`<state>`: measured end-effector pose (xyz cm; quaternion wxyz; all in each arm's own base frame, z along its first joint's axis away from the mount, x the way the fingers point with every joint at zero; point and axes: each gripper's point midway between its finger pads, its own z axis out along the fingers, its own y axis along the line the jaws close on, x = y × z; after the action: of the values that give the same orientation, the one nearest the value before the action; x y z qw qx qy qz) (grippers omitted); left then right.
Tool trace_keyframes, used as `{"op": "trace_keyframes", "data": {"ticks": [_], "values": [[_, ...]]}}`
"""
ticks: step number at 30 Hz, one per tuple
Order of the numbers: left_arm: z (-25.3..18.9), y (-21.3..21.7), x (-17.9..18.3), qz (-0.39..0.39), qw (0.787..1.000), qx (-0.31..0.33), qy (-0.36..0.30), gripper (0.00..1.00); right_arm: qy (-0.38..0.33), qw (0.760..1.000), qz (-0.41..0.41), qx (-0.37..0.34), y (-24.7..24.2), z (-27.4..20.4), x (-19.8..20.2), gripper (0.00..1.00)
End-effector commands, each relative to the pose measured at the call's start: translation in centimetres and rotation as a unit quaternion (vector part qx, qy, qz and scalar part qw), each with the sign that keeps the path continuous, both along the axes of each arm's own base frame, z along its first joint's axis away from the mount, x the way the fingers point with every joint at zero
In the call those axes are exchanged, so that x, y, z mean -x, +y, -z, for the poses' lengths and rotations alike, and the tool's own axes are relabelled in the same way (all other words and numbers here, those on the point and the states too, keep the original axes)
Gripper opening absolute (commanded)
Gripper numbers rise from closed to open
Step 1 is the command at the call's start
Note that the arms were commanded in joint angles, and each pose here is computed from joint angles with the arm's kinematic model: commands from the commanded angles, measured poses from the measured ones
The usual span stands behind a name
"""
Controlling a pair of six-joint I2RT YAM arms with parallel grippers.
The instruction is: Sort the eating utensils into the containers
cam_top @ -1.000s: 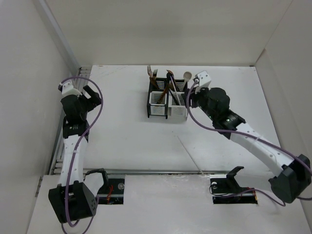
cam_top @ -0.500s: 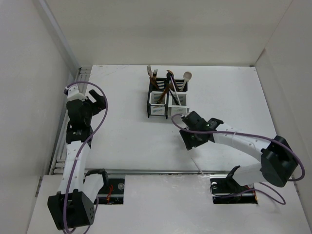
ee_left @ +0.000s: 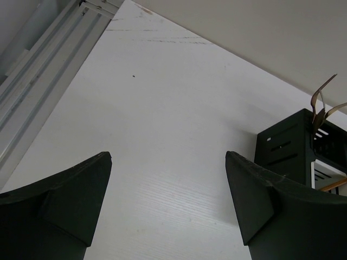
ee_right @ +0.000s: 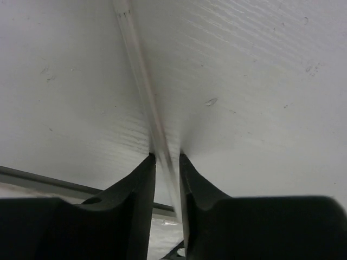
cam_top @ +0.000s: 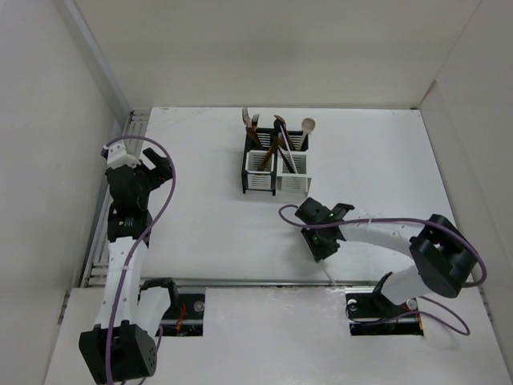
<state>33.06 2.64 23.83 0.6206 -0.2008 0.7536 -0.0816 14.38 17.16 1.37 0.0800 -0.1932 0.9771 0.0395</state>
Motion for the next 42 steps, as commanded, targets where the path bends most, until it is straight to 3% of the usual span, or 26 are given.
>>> {"op": "trace_keyframes", "data": {"ticks": [1,4,10,19,23,27,32,34,37,42], "values": [[-0.6,0.2,0.3,-0.007,1.000,-0.002,-0.013,0.84,0.033,0.999,0.010,0.007,0.0,2.5,1.3,0.27],[-0.6,0.2,0.3,-0.007,1.000,-0.002,-0.013,0.84,0.047,0.998,0.011,0.030,-0.2,3.7,1.4,0.00],[-0.3,0.4,0.2,-0.012,1.000,-0.007,-0.008,0.85,-0.011,0.999,-0.036,0.035,2.0,1.7,-1.0,0.00],[-0.4,0.6,0.0,-0.016,1.000,-0.008,-0.007,0.85,-0.163,0.977,-0.123,-0.063,7.1,-7.5,-5.5,0.00],[-0.3,0.6,-0.2,-0.016,1.000,-0.008,-0.007,0.85,-0.248,0.949,-0.159,-0.111,9.7,-13.1,-7.2,0.00],[-0.6,1.0,-0.4,-0.021,1.000,-0.008,-0.010,0.85,-0.370,0.912,-0.108,-0.142,10.5,-21.0,-10.9,0.00],[-0.5,1.1,-0.9,-0.019,1.000,-0.017,-0.006,0.85,-0.536,0.824,-0.032,-0.183,10.9,-30.4,-15.5,0.00],[-0.9,0.9,-1.2,-0.014,1.000,-0.017,-0.012,0.85,-0.575,0.802,0.011,-0.161,9.8,-32.3,-18.2,0.00],[-0.9,0.9,-1.6,-0.008,1.000,-0.020,-0.010,0.85,-0.588,0.802,0.038,-0.098,8.8,-31.4,-21.6,0.00],[-1.3,1.5,-2.2,-0.011,1.000,-0.024,-0.012,0.85,-0.615,0.780,0.052,-0.104,9.2,-30.6,-25.9,0.00]]}}
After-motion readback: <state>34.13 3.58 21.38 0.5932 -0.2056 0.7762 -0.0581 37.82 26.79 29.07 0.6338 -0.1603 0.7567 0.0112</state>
